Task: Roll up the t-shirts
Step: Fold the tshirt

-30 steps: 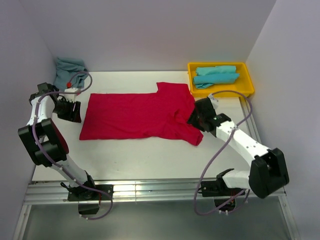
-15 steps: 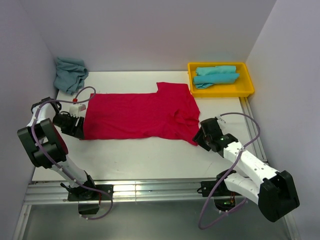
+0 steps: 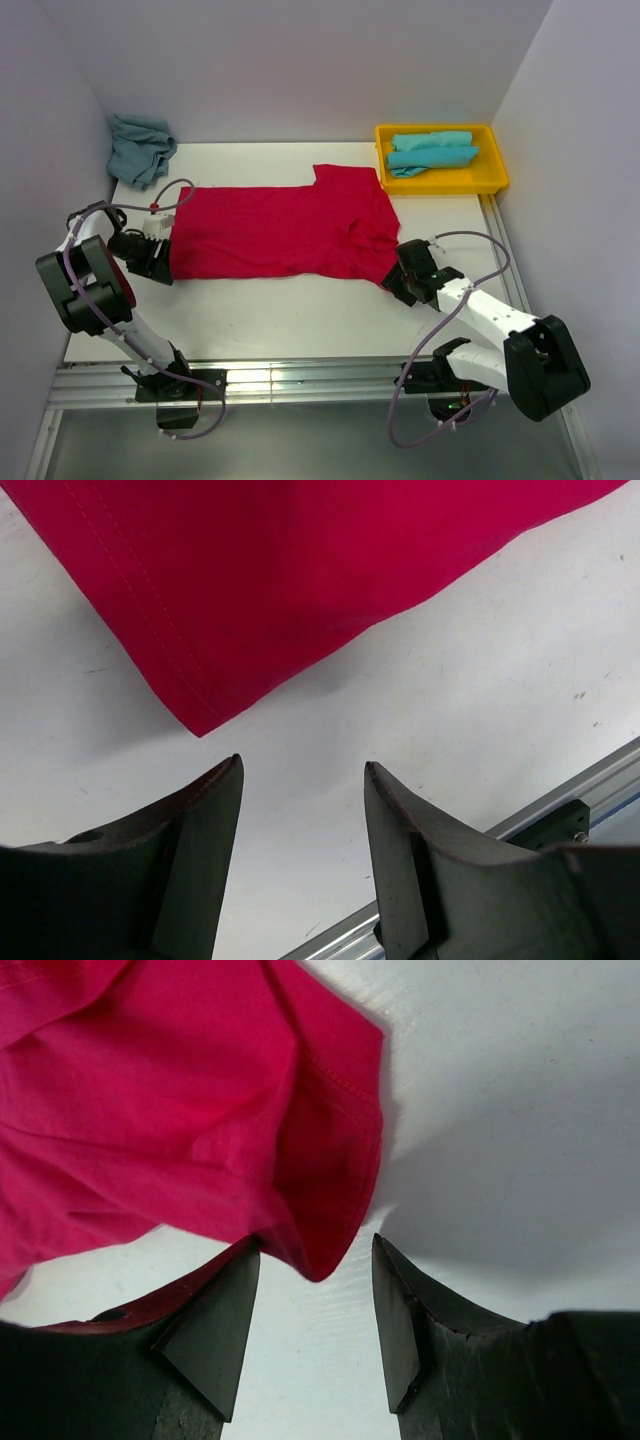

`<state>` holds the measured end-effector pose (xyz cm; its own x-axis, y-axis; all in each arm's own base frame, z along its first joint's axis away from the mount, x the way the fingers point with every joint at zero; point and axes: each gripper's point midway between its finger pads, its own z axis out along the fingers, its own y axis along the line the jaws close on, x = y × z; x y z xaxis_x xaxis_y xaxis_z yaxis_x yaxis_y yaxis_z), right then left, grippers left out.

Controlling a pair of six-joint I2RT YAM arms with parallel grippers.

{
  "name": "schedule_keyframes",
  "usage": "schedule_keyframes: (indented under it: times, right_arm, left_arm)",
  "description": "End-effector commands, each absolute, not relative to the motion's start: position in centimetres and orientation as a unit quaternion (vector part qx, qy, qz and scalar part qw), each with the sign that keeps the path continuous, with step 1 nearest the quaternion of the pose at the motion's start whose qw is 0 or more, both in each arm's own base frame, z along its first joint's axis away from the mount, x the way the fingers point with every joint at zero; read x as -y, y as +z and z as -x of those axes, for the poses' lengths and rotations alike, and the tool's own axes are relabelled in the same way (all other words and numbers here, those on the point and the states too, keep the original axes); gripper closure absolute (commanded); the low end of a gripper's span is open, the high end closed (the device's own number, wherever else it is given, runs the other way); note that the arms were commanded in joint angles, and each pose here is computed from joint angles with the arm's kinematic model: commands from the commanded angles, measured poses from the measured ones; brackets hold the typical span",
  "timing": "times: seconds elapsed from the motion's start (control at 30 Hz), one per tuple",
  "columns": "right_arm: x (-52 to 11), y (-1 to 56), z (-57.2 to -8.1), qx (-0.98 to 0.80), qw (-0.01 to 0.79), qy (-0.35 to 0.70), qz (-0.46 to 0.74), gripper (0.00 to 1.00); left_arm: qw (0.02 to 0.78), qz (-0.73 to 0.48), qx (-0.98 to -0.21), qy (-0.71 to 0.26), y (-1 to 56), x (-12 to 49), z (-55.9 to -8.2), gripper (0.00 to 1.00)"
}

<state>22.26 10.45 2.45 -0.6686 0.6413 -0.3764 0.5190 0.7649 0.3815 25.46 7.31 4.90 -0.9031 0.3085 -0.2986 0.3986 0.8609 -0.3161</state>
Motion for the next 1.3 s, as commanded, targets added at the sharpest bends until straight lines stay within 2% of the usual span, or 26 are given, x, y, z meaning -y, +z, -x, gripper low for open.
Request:
schedule_keyframes:
  times: [0.0,0.2,0.3,0.33,0.43,0.53,0.97,1.13,1.27]
  right_arm:
    - [-10.2,1.9,-23.2,-0.899,0.259,0.116,-0.335,0.44]
    - [-10.0,1.4,-24.1,-0.903,0.255,0.090,-0.334,0.49]
    - [-9.9,2.0,-24.8,-0.906,0.256,0.082,-0.327,0.60]
    - [-9.6,2.6,-25.0,-0.908,0.258,0.073,-0.321,0.68]
    - [-8.5,3.6,-25.3,-0.913,0.259,0.045,-0.313,0.83]
    - [-7.6,4.5,-25.2,-0.918,0.254,0.031,-0.304,0.86]
    - [-5.3,5.1,-23.6,-0.930,0.221,0.005,-0.295,0.88]
    - [-5.0,4.6,-23.6,-0.930,0.214,0.003,-0.298,0.83]
    - [-5.4,3.7,-23.7,-0.934,0.202,0.006,-0.295,0.73]
  left_arm:
    - [0.132,-0.197,-0.951,-0.197,4.7,-7.1,-25.9,0.43]
    - [0.126,-0.193,-0.951,-0.205,4.2,-7.0,-26.2,0.44]
    - [0.123,-0.192,-0.951,-0.208,4.0,-6.9,-26.2,0.44]
    - [0.122,-0.191,-0.952,-0.205,3.8,-7.1,-26.2,0.44]
    - [0.115,-0.189,-0.954,-0.203,3.3,-7.1,-26.1,0.45]
    - [0.117,-0.187,-0.955,-0.197,3.1,-7.3,-26.4,0.45]
    - [0.123,-0.196,-0.955,-0.185,3.2,-7.5,-26.8,0.50]
    - [0.122,-0.202,-0.955,-0.181,3.4,-7.7,-26.6,0.49]
    - [0.124,-0.204,-0.954,-0.181,4.0,-7.7,-26.7,0.49]
